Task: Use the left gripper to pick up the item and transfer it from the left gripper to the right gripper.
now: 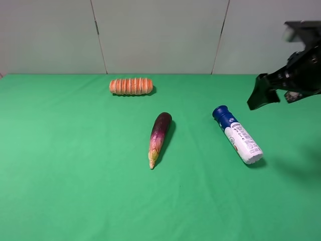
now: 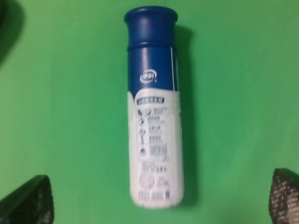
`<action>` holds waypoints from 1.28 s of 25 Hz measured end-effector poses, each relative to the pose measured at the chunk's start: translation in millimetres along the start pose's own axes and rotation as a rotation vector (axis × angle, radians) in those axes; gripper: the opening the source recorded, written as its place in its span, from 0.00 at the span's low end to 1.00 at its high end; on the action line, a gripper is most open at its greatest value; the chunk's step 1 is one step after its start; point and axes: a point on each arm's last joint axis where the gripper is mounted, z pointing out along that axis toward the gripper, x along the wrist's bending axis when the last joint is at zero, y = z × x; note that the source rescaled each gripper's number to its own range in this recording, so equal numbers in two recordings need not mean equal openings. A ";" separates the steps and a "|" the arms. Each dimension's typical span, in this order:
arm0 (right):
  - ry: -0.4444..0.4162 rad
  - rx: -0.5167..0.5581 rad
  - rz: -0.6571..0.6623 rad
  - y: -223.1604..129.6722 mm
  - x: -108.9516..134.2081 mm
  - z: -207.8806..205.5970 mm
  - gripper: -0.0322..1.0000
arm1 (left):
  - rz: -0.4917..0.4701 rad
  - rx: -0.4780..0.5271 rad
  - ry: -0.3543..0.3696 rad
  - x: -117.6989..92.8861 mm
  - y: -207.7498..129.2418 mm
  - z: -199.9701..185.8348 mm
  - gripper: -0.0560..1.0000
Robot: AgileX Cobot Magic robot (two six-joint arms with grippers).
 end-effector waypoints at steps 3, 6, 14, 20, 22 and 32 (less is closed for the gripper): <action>0.002 -0.033 0.001 -10.4 6.1 -29.4 1.00 | 0.000 0.000 0.000 0.0 0.0 0.0 0.87; -0.007 -0.085 0.013 -22.5 11.6 -58.2 1.00 | 0.000 0.000 0.000 0.0 0.0 0.0 0.87; -0.051 -0.262 0.014 -71.9 24.8 -116.7 1.00 | 0.000 0.000 0.000 0.0 0.0 0.0 0.87; -0.056 -0.332 0.021 -126.1 33.6 -120.7 1.00 | 0.000 0.000 0.000 0.0 0.0 0.0 0.87; -0.056 -0.356 0.037 -144.6 36.0 -117.5 1.00 | 0.000 0.000 0.000 0.0 0.0 0.0 0.87; -0.112 -0.464 0.054 -201.9 37.4 -98.5 1.00 | 0.000 0.001 0.000 0.0 -0.1 0.0 0.87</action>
